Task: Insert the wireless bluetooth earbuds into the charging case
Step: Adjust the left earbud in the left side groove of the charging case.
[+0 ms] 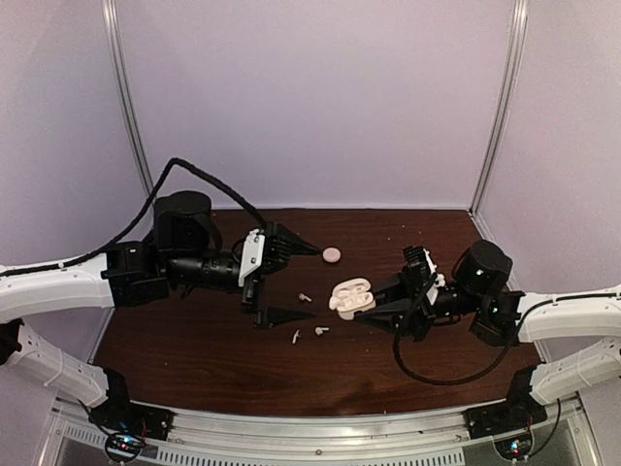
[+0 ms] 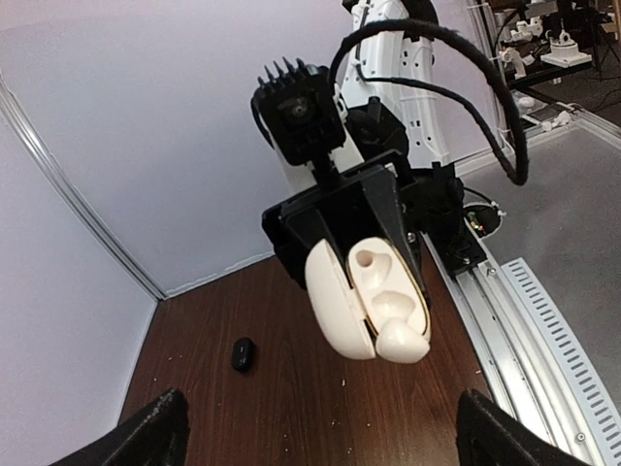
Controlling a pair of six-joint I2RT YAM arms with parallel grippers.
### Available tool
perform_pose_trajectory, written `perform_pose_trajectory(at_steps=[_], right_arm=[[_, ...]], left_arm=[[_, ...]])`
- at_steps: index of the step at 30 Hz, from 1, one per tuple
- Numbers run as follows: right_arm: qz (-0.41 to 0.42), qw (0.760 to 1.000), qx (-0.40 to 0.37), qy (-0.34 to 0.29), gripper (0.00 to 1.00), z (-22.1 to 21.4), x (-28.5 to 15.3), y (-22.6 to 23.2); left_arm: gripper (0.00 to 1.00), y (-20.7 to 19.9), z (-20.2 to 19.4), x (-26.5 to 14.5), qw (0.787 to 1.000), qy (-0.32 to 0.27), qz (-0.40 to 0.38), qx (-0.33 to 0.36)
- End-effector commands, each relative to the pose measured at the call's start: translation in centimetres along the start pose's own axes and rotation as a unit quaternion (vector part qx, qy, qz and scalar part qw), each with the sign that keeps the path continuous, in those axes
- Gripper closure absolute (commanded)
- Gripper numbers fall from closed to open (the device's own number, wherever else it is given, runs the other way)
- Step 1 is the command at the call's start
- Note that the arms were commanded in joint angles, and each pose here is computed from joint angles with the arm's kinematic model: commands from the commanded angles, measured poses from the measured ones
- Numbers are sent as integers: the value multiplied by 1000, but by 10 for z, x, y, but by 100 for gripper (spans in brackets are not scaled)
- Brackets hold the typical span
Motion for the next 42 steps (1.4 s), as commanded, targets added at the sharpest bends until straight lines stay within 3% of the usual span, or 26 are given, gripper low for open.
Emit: perform_pose_trajectory(at_steps=[1,14,42], right_arm=[[42,999,3,4,100,10,3,5],[50,999,8,7,100,7,5,4],[37,999,17,10,100,2,7,0]], left_arm=[[3,9,15,-3,999,-35,-1,32],[11,15,13,10,999,-35,-12,31],[18,18,12,24,998,-55,-35,22]])
Point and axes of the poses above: each gripper's point midway between its finger pads, its own x axis out along the fingers, its own y axis along the line the jaws close on, z = x × y, the point moved 10 cm from there along -x, back along the fingers, and after that the axes turned 15 degrees about x, right-handed, at the moved point
